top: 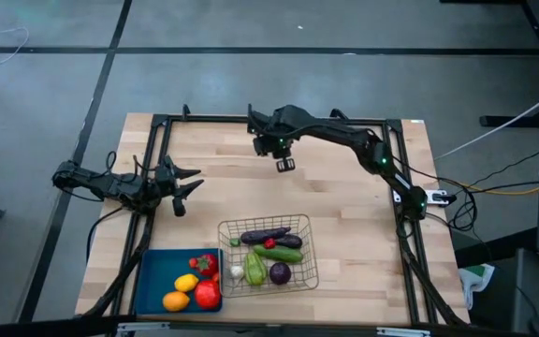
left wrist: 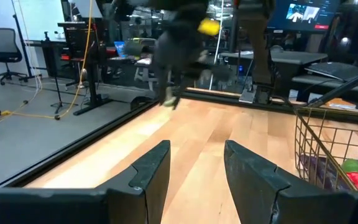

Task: Sort produce into baskets
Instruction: Put the green mushroom into the gold wire basket

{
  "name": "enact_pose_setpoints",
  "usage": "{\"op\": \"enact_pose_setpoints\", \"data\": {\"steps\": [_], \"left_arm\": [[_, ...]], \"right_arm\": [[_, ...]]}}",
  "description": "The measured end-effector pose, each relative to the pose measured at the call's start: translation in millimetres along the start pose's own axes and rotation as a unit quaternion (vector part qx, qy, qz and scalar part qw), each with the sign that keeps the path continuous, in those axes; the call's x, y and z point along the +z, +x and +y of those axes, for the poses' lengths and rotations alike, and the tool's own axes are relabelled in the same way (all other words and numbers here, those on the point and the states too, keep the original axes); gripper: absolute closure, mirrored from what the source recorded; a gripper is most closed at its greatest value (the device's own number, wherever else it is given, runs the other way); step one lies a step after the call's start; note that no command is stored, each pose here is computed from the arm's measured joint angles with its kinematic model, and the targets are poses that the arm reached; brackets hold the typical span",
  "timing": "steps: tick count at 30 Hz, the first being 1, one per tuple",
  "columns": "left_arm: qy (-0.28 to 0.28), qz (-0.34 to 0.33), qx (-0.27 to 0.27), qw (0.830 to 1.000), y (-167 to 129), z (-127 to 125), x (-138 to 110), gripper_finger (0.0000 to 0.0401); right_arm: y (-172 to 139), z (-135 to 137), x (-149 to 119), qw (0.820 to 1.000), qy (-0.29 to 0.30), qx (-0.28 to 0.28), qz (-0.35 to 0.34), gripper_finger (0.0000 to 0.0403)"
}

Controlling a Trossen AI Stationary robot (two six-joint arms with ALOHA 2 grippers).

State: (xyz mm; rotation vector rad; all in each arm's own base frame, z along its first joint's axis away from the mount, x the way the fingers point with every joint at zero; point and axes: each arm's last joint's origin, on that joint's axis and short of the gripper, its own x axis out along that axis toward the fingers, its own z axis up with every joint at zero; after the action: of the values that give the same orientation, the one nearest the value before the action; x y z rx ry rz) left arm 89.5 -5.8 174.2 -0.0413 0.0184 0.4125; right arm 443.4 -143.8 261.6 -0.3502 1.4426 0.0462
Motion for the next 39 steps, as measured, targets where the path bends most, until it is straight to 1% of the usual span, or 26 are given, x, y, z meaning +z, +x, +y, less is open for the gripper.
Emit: {"op": "enact_pose_setpoints", "data": {"steps": [6,8,15,21,25,28,32,35,39], "left_arm": [[0.017,0.000,0.000,1.000,0.0,0.0,0.1,0.0254],[0.016,0.000,0.000,1.000,0.0,0.0,0.1,0.0254],[0.016,0.000,0.000,1.000,0.0,0.0,0.1,0.0254],[0.016,0.000,0.000,1.000,0.0,0.0,0.1,0.0254],[0.016,0.000,0.000,1.000,0.0,0.0,0.1,0.0254],[0.016,0.000,0.000,1.000,0.0,0.0,0.1,0.0254],[0.016,0.000,0.000,1.000,0.0,0.0,0.1,0.0254],[0.016,0.000,0.000,1.000,0.0,0.0,0.1,0.0254],[0.016,0.000,0.000,1.000,0.0,0.0,0.1,0.0254]], "right_arm": [[-34.0,51.0,18.5,0.999,-0.014,0.002,-0.029,0.0311],[-41.0,70.9,26.8,0.999,-0.019,0.004,-0.038,0.0310],[-56.5,150.8,52.1,0.996,-0.068,0.019,-0.056,0.0310],[-70.3,217.8,61.4,0.990,-0.117,0.032,-0.070,0.0310],[-78.4,254.6,62.4,0.984,-0.155,0.037,-0.080,0.0310],[-83.7,276.7,63.6,0.979,-0.177,0.039,-0.096,0.0310],[-89.0,296.0,66.7,0.972,-0.192,0.039,-0.126,0.0310],[-91.2,304.8,66.8,0.970,-0.200,0.040,-0.134,0.0310],[-91.4,306.8,65.9,0.970,-0.203,0.039,-0.131,0.0310]]}}
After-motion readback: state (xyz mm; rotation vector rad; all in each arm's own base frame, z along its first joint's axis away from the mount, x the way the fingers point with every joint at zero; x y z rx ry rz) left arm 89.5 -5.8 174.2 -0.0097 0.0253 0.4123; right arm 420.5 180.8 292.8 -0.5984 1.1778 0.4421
